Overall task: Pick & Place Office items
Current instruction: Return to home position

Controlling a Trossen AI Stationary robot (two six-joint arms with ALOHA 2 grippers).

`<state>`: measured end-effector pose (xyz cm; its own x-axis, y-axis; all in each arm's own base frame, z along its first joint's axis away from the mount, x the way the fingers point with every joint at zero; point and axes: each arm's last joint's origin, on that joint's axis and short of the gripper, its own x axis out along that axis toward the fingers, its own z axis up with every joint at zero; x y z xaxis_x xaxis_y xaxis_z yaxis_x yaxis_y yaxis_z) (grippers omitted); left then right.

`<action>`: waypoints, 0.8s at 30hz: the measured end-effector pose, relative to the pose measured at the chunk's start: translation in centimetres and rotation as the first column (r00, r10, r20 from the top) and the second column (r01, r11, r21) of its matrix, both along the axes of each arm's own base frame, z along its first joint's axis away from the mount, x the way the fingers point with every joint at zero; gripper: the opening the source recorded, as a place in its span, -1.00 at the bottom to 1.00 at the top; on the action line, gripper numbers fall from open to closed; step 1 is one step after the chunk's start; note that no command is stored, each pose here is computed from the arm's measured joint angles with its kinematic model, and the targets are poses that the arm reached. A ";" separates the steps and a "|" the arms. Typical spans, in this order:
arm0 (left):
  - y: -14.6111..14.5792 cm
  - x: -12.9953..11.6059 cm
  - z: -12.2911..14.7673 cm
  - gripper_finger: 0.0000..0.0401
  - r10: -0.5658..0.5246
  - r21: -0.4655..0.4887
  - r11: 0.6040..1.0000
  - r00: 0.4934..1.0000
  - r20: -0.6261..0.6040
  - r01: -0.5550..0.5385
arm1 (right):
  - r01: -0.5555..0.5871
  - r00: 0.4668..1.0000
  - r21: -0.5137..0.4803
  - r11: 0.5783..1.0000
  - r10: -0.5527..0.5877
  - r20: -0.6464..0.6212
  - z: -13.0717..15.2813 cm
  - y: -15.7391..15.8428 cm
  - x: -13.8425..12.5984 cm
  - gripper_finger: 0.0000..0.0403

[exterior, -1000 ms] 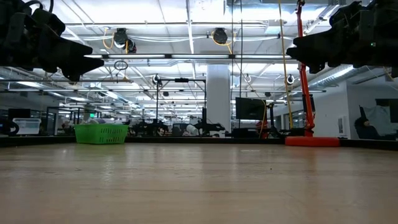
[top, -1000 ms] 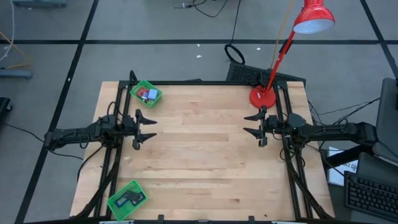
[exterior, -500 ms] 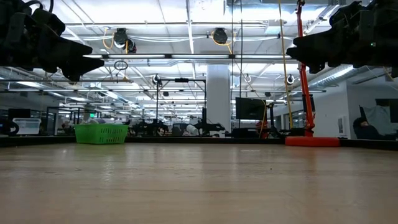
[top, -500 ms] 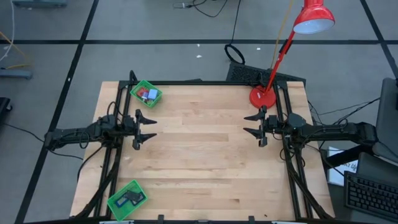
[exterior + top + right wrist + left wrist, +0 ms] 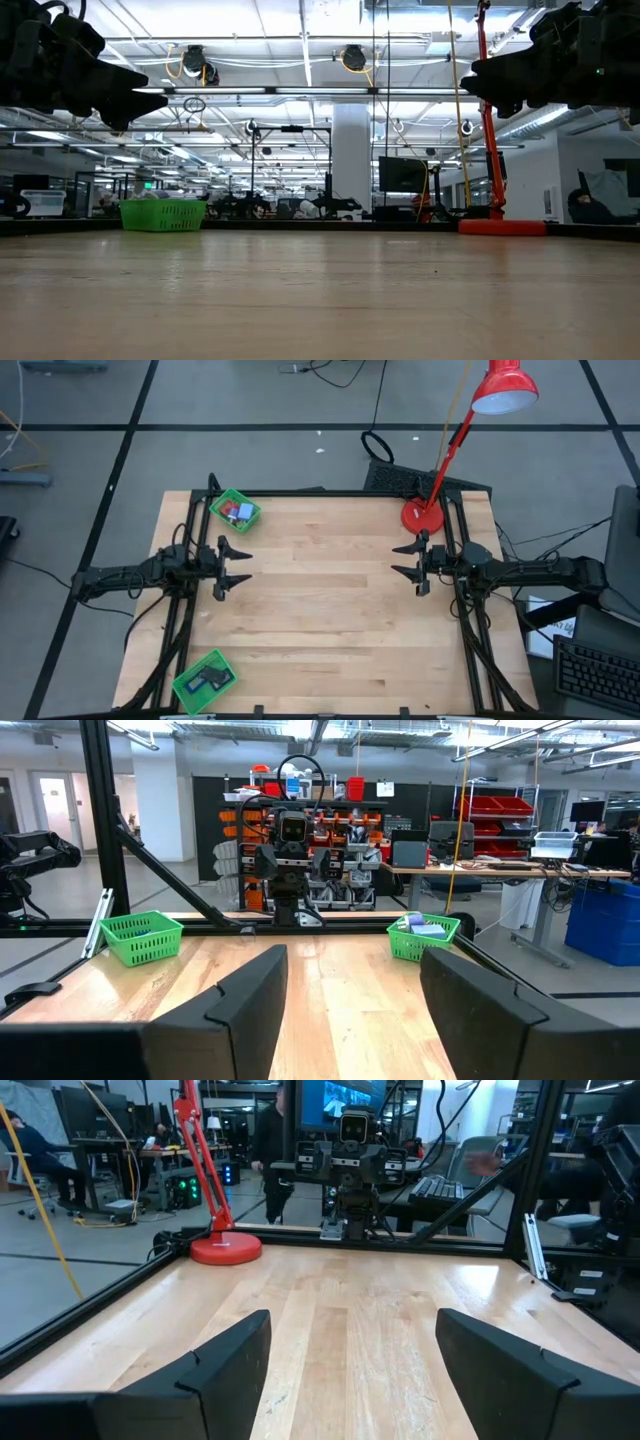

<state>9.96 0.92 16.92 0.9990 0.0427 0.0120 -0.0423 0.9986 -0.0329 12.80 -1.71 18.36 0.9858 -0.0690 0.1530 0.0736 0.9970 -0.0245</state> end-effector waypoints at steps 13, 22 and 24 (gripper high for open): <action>0.0 0.0 0.0 0.29 0.000 0.000 1.000 1.000 0.000 0.000 | 0.000 1.000 0.000 1.000 0.000 0.000 0.0 0.0 0.0 0.09; 0.0 0.0 0.0 0.35 0.000 0.000 1.000 1.000 0.000 0.000 | 0.000 1.000 0.000 1.000 0.000 -0.001 0.0 0.0 0.0 0.08; 0.0 0.0 0.0 0.37 0.000 0.000 1.000 1.000 0.000 0.000 | 0.000 1.000 0.000 1.000 0.000 -0.001 0.0 0.0 0.0 0.08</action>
